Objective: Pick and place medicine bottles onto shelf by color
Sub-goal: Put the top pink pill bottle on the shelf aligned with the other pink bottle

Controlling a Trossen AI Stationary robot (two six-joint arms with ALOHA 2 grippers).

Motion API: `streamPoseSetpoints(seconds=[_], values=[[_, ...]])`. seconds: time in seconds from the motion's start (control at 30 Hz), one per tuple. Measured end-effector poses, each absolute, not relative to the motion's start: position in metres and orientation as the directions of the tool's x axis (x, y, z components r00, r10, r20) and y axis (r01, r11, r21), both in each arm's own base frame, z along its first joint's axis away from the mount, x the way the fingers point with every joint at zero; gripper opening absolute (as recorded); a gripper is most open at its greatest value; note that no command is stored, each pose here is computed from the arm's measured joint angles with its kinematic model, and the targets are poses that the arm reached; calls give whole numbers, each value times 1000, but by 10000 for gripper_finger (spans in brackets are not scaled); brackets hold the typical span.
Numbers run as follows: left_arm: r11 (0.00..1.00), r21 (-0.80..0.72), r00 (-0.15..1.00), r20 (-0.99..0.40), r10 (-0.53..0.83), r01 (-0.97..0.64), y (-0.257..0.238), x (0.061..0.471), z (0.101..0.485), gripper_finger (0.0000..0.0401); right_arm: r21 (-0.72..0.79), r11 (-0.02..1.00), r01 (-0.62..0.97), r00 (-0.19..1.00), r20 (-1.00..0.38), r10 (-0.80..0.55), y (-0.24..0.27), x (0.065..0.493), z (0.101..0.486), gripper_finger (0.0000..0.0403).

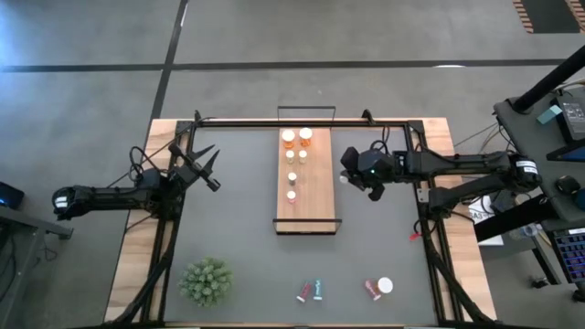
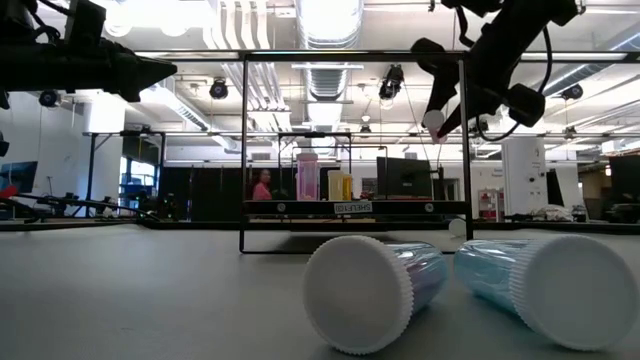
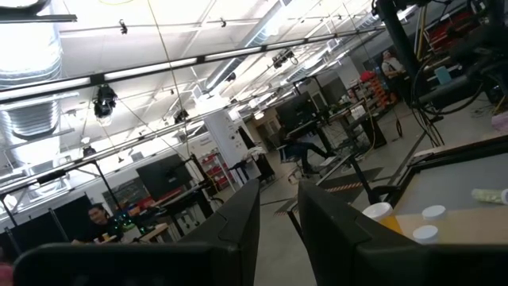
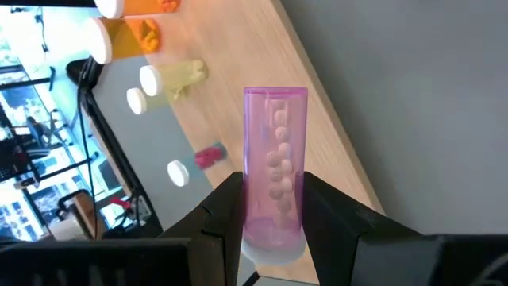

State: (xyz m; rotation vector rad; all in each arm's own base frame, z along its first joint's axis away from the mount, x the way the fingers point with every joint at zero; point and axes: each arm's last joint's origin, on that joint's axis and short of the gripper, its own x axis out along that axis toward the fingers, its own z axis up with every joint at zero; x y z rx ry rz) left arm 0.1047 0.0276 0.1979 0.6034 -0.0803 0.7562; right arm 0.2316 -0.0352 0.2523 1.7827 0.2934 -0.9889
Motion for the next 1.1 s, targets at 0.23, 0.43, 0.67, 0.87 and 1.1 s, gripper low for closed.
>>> streamPoseSetpoints(seconds=[0.23,0.43,0.67,0.87,1.1], values=[[568,485,733,279,621,-665,28,105,198,72,675,-436,595,649,-723,-236,-35,233,253,102],[567,485,733,279,621,-665,28,105,198,72,684,-437,584,732,-677,-79,-31,240,259,102],[568,485,733,279,621,-665,28,105,198,72,682,-460,568,788,-613,64,-27,244,264,102],[568,485,733,279,620,-665,28,105,198,72,621,-512,593,782,-597,180,-25,250,260,102],[568,485,733,279,620,-665,28,105,198,72,492,-603,627,754,-576,314,-25,254,255,102]])
